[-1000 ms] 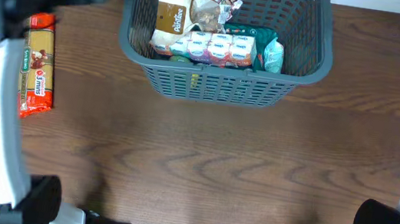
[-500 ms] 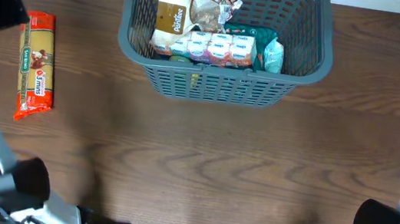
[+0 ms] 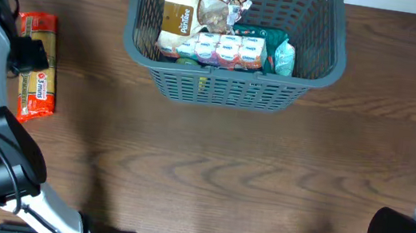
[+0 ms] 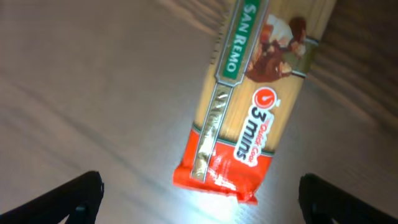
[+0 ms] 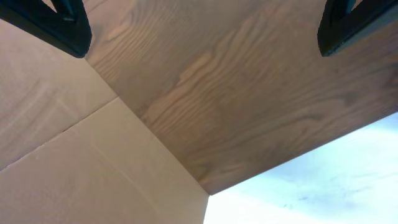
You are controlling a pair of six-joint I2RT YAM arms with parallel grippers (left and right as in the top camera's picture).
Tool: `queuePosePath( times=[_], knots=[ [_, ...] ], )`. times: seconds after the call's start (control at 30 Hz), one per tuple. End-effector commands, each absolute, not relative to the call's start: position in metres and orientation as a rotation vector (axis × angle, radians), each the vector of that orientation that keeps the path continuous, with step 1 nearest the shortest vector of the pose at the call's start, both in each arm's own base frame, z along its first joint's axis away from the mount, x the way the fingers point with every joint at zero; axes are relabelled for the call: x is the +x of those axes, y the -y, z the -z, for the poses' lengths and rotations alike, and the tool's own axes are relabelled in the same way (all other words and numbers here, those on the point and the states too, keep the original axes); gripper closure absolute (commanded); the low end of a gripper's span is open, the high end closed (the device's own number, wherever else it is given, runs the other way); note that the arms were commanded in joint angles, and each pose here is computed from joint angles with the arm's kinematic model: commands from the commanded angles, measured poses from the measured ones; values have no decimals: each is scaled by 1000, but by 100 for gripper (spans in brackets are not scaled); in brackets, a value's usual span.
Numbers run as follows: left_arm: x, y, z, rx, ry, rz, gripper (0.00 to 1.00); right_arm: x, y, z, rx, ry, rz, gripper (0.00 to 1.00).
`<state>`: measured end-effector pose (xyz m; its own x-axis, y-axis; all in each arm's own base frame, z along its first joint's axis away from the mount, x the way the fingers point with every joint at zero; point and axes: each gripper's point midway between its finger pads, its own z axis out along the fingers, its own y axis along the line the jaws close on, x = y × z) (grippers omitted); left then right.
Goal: Pack container
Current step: 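Move the left gripper down onto the red spaghetti pack and grasp, then lift the spaghetti pack upward with the left gripper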
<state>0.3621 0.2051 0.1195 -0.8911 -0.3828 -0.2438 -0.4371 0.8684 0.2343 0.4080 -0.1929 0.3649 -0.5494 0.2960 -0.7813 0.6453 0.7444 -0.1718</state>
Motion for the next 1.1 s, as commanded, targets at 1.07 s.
queuePosePath(
  times=[1.07],
  knots=[
    [401,-201,-15,-471,-2886,-257,2,404,196,-373,731,-2135,581,1]
  ],
)
